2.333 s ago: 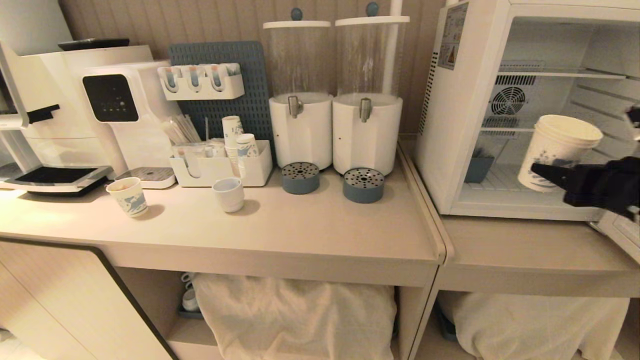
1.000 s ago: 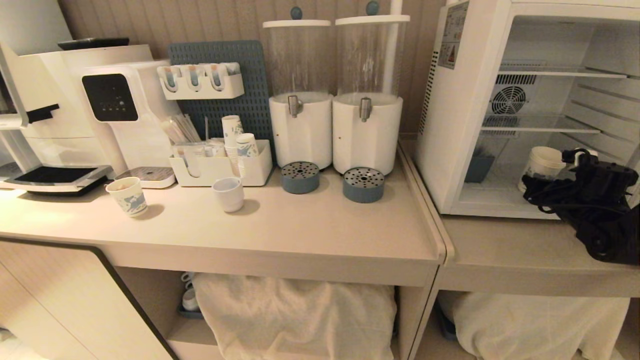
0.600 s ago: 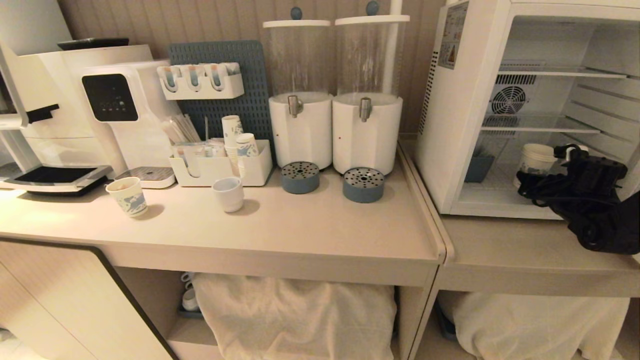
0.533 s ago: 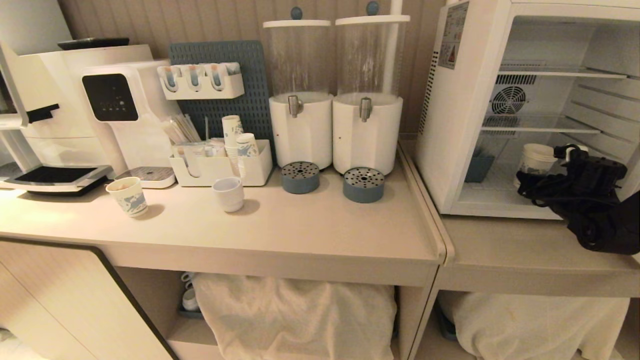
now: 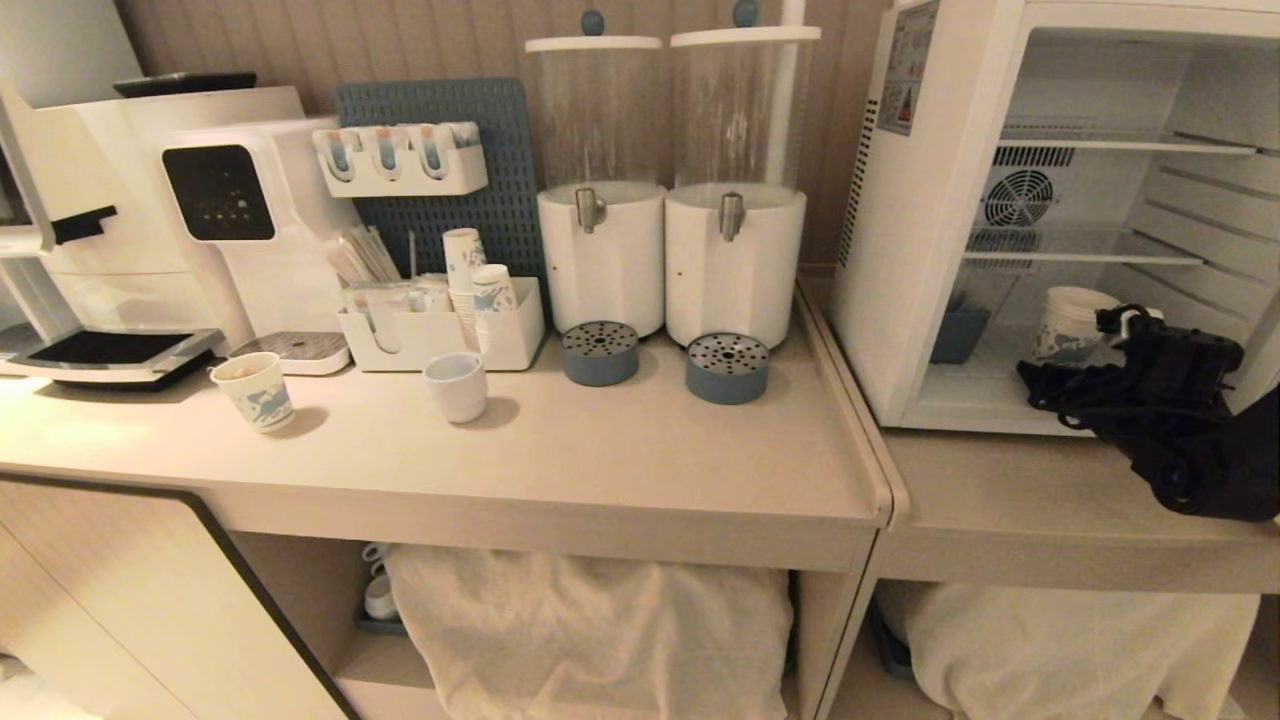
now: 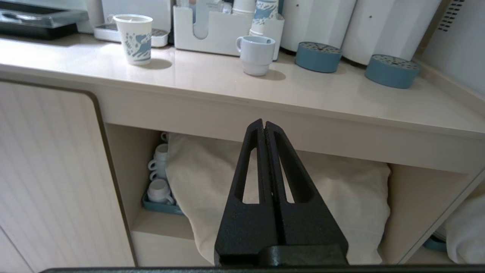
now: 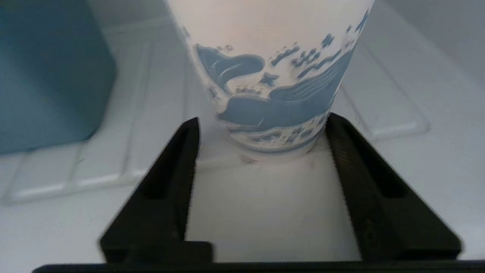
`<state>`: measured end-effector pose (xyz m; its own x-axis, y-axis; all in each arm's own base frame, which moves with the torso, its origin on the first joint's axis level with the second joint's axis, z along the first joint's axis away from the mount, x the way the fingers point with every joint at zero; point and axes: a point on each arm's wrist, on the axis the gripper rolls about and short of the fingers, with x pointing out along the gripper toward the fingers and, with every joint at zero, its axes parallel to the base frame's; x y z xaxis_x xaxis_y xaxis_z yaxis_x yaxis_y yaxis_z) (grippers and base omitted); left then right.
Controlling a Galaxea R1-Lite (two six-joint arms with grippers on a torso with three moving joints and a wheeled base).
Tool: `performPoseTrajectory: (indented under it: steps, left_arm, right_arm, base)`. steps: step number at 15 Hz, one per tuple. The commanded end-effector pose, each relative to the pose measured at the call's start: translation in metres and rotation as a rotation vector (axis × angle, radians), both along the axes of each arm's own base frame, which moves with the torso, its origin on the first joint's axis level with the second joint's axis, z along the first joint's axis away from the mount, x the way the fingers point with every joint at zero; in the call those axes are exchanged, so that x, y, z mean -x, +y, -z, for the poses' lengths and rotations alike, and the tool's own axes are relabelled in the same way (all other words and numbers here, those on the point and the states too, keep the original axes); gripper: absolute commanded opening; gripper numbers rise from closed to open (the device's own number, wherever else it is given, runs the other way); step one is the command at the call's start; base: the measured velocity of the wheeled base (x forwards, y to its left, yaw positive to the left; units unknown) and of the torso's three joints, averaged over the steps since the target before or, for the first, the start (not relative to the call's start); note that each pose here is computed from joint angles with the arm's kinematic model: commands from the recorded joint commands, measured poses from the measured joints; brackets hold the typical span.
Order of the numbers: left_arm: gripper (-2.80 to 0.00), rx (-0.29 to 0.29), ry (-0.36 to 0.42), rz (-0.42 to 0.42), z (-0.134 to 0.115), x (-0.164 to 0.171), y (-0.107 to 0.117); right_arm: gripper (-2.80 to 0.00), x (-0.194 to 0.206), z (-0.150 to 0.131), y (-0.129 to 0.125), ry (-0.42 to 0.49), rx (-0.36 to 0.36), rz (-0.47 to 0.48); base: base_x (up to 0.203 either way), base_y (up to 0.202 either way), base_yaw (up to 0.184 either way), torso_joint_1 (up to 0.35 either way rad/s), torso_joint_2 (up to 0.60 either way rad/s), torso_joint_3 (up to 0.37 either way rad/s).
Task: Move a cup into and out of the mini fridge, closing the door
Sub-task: Put the paper cup in the freezer, then close the freezer door
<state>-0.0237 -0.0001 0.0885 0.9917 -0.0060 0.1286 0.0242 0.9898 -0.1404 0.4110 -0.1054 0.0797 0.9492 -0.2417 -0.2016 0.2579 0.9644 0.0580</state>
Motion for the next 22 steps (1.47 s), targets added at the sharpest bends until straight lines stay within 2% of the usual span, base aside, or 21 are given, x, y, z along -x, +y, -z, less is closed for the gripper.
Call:
performPoseTrajectory:
  steps: [1, 2, 5, 9, 11, 12, 13, 15, 18, 22]
  left_arm:
    - [-2.8, 0.001, 0.036, -0.001, 0.011, -0.003, 0.0]
    - [-2.8, 0.001, 0.036, 0.0, 0.011, -0.003, 0.0]
    - [-2.8, 0.0, 0.036, 0.0, 0.011, -0.003, 0.0]
    - [-2.8, 0.001, 0.036, 0.002, 0.011, -0.003, 0.0]
    - [-2.8, 0.001, 0.036, 0.002, 0.011, -0.003, 0.0]
    - [-2.8, 0.002, 0.036, 0.002, 0.011, -0.003, 0.0]
    - [-2.8, 0.003, 0.036, 0.001, 0.011, -0.003, 0.0]
    - [-2.8, 0.003, 0.036, 0.001, 0.011, -0.003, 0.0]
    - [-2.8, 0.003, 0.034, 0.002, 0.011, -0.003, 0.0]
    - [-2.8, -0.006, 0.033, 0.0, 0.011, -0.003, 0.0]
  right_arm:
    - [0.0, 0.003, -0.004, 0.001, -0.011, 0.001, -0.002]
    - [0.0, 0.005, -0.005, 0.001, -0.011, 0.0, -0.007]
    - [0.0, 0.025, -0.037, 0.007, -0.046, -0.01, -0.069]
    - [0.0, 0.077, -0.079, 0.018, -0.047, -0.06, -0.264]
    - [0.0, 0.107, -0.087, 0.025, -0.033, -0.078, -0.317]
    - [-2.8, 0.125, -0.083, 0.028, -0.008, -0.091, -0.354]
    - [-2.8, 0.144, -0.079, 0.031, 0.009, -0.1, -0.42]
    - [-2.8, 0.181, -0.085, 0.035, -0.016, -0.098, -0.541]
    - [-2.8, 0.238, -0.1, 0.041, -0.055, -0.108, -0.66]
    - [-2.8, 0.311, -0.123, 0.071, -0.018, -0.21, -0.797]
  base:
    - [0.0, 0.0, 0.0, 0.0, 0.0, 0.0]
    - [0.0, 0.0, 0.0, 0.0, 0.0, 0.0]
    - [0.0, 0.0, 0.0, 0.0, 0.0, 0.0]
    - [0.0, 0.0, 0.0, 0.0, 0.0, 0.0]
    - [0.0, 0.0, 0.0, 0.0, 0.0, 0.0]
    - [0.0, 0.0, 0.0, 0.0, 0.0, 0.0]
    - [0.0, 0.0, 0.0, 0.0, 0.0, 0.0]
    - [0.0, 0.0, 0.0, 0.0, 0.0, 0.0]
    - [0.0, 0.0, 0.0, 0.0, 0.0, 0.0]
    - [0.0, 0.0, 0.0, 0.0, 0.0, 0.0]
